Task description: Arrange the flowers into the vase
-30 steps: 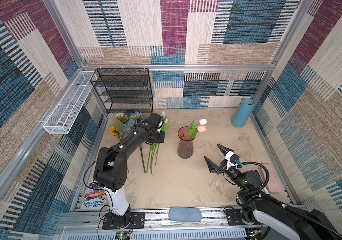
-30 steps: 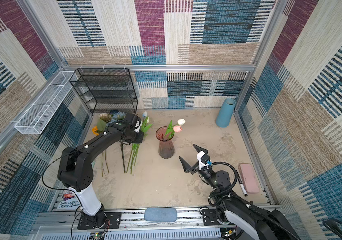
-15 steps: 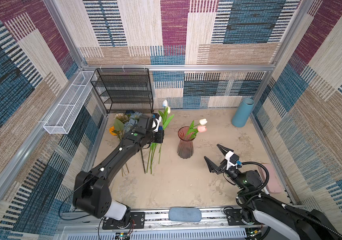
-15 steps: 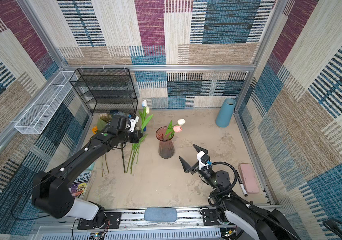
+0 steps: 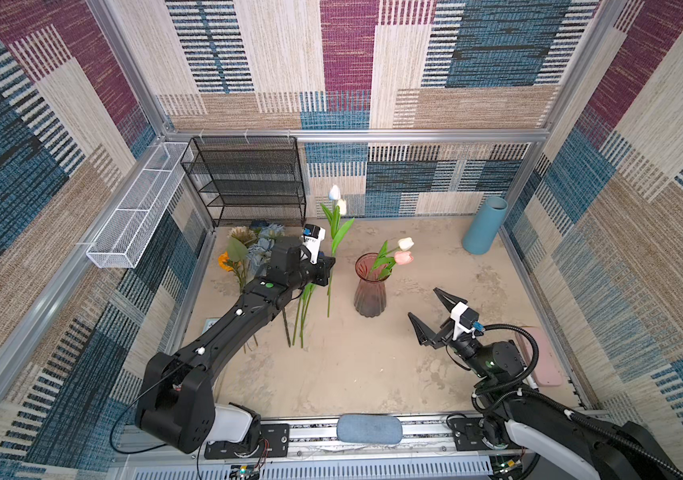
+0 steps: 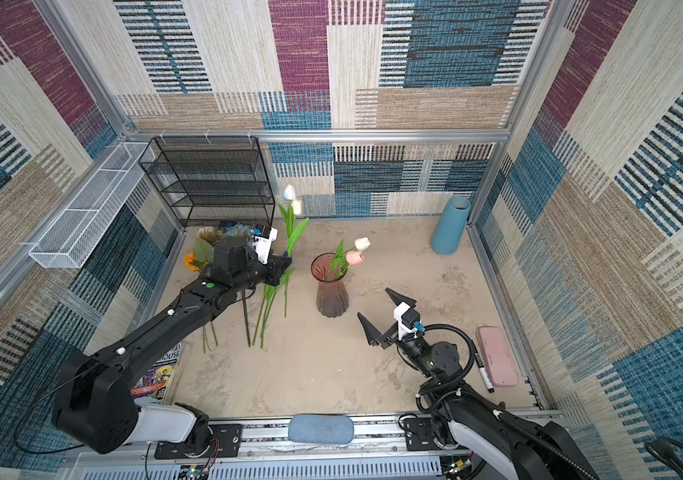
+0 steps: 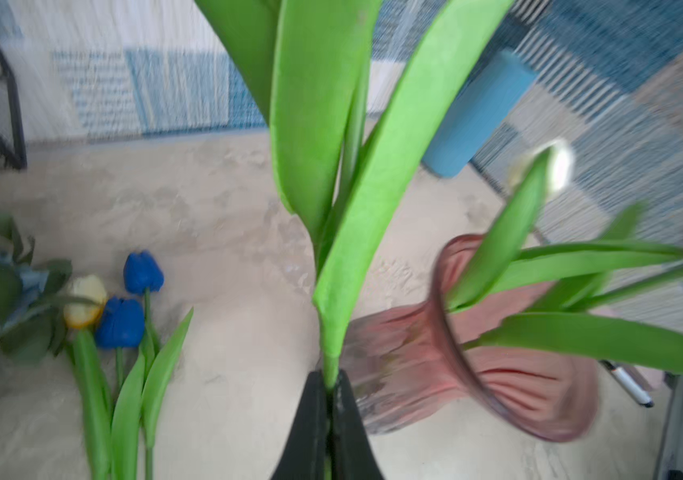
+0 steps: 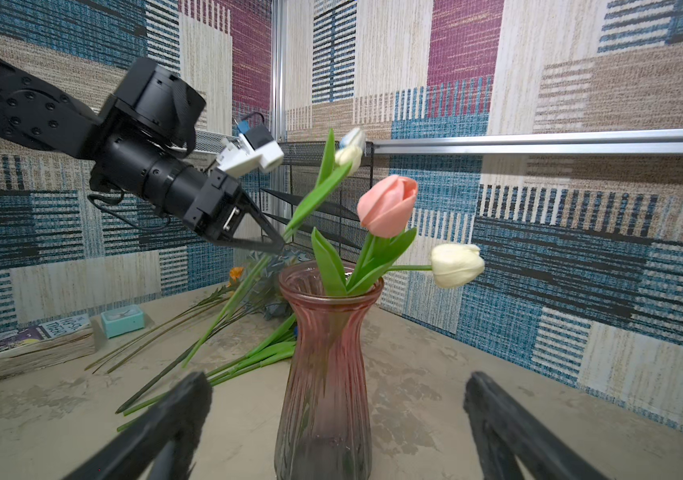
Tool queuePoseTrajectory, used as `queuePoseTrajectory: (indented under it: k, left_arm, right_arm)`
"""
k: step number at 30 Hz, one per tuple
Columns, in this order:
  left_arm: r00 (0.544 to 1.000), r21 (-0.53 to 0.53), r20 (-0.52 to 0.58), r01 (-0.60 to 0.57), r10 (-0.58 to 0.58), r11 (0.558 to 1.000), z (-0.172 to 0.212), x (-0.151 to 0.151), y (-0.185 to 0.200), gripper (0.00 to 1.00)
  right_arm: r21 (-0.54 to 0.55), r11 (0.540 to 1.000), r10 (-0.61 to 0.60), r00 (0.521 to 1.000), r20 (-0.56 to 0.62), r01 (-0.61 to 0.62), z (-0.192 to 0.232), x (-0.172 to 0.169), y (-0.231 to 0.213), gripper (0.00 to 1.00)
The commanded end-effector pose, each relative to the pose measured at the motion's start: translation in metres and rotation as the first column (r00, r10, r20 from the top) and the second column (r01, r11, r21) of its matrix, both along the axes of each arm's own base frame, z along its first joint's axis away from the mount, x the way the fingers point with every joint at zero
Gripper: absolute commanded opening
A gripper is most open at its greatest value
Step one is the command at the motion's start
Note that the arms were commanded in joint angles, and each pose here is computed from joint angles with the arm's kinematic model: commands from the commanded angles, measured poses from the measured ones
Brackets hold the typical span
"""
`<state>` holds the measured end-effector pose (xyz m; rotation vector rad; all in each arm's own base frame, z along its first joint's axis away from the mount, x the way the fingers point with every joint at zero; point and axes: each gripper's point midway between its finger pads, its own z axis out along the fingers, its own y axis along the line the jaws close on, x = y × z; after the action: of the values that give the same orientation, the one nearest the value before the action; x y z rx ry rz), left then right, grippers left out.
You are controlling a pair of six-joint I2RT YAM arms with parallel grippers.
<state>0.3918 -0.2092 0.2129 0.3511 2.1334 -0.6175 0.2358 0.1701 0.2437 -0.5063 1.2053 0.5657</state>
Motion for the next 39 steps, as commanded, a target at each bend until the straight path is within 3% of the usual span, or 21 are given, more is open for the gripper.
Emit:
queuePoseTrajectory:
  k: [1, 4, 8, 23, 26, 31, 35, 39]
  left_arm:
    - [0.977, 0.148, -0.193, -0.058, 0.086, 0.987, -0.055, -0.004, 0.018, 0.01]
    - [0.946, 0.198, -0.312, -0.026, 0.088, 0.98, -0.087, -0.004, 0.016, 0.0]
    - [0.919, 0.233, -0.38, -0.017, 0.107, 0.972, -0.114, 0.001, 0.015, 0.04]
    - [0.907, 0.248, -0.405, -0.01, 0.113, 0.969, -0.134, 0.007, 0.012, 0.16]
    - [0.902, 0.264, -0.412, -0.015, 0.126, 0.964, -0.138, 0.007, 0.015, 0.05]
    - [0.896, 0.273, -0.424, -0.01, 0.13, 0.962, -0.142, 0.007, 0.016, 0.03]
    - [0.882, 0.276, -0.457, 0.017, 0.116, 0.961, -0.15, 0.004, 0.013, 0.21]
    - [0.872, 0.311, -0.472, 0.027, 0.129, 0.95, -0.163, 0.001, 0.014, 0.25]
  right_arm:
    - [0.01, 1.0, 0.009, 1.0, 0.02, -0.009, 0.006, -0.002, 0.001, 0.98]
    - [0.01, 1.0, 0.015, 1.0, 0.023, -0.015, 0.006, -0.003, 0.002, 0.98]
    - [0.009, 1.0, 0.011, 1.0, 0.02, -0.011, 0.005, -0.002, 0.001, 0.98]
    - [0.003, 1.0, 0.012, 1.0, 0.01, -0.012, 0.003, 0.0, 0.003, 0.98]
    - [0.002, 1.0, 0.015, 1.0, 0.009, -0.015, 0.003, 0.001, 0.003, 0.98]
    - [0.003, 1.0, 0.008, 1.0, 0.01, -0.008, 0.003, 0.001, 0.002, 0.98]
    - [0.002, 1.0, 0.011, 1.0, 0.01, -0.011, 0.003, 0.001, 0.003, 0.98]
    - [0.002, 1.0, 0.013, 1.0, 0.007, -0.013, 0.002, 0.001, 0.003, 0.98]
